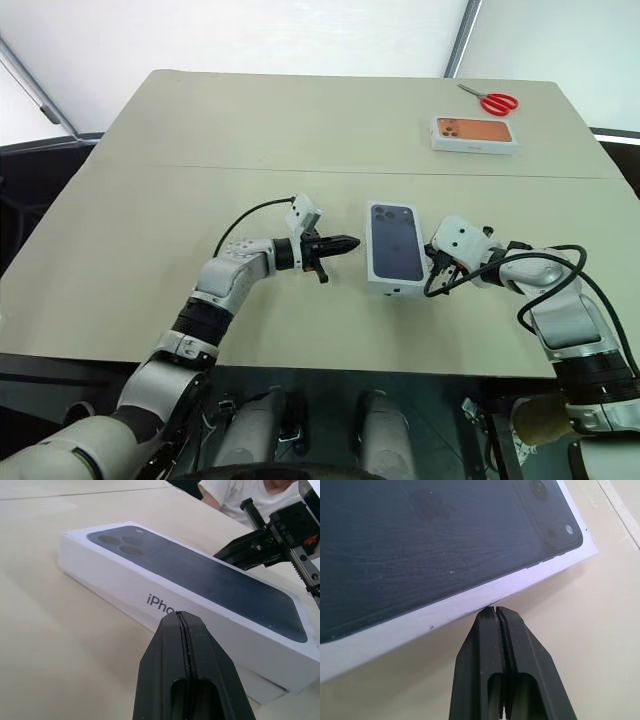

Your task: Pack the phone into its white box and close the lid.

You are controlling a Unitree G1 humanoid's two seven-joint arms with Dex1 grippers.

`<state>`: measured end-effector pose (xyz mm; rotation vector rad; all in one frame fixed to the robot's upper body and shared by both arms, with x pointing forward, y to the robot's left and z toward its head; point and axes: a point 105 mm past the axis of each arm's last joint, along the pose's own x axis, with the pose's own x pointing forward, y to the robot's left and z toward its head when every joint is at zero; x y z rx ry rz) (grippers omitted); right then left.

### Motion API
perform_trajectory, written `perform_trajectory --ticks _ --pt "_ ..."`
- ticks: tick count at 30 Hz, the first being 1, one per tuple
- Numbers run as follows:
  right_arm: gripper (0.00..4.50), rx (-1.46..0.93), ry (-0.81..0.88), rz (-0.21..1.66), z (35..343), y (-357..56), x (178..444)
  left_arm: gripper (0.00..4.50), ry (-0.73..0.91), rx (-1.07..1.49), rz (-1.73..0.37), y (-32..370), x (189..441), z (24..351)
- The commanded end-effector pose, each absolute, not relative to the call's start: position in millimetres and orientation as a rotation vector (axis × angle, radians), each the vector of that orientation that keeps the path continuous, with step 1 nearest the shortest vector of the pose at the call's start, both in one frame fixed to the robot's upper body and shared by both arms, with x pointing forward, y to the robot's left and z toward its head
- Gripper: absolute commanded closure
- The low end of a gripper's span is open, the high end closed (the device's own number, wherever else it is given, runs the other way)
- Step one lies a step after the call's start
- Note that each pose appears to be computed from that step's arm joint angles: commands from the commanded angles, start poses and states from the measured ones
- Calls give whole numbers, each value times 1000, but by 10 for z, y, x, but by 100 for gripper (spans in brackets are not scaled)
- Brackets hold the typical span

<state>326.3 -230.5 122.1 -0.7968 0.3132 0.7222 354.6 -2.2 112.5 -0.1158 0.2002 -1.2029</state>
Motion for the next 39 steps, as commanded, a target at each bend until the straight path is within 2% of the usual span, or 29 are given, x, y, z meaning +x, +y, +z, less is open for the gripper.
perform_trajectory --ticks 1,6,12,18,24,31,33,39 --pt "444 -814 259 705 1482 -2353 3308 450 128 -151 -1211 -27 3572 1356" --pt "444 -752 170 650 1767 -2369 3418 450 63 -209 -1222 -153 3595 1613" --pt "444 -616 129 709 1778 -2185 3378 450 53 -258 -1274 -413 3555 1721" --pt "444 -605 270 875 1423 -2057 3052 450 136 -185 -1337 -538 3435 1441" --pt "444 -630 332 926 1244 -2017 2911 450 233 -103 -1369 -446 3325 1122" --pt "444 -691 267 829 1357 -2065 3121 450 243 -106 -1296 -341 3412 1041" --pt "444 -657 245 820 1420 -2047 3172 450 209 -116 -1281 -351 3459 1118" --pt "444 -665 116 658 1695 -2073 3564 450 65 -141 -1176 -420 3758 1494"
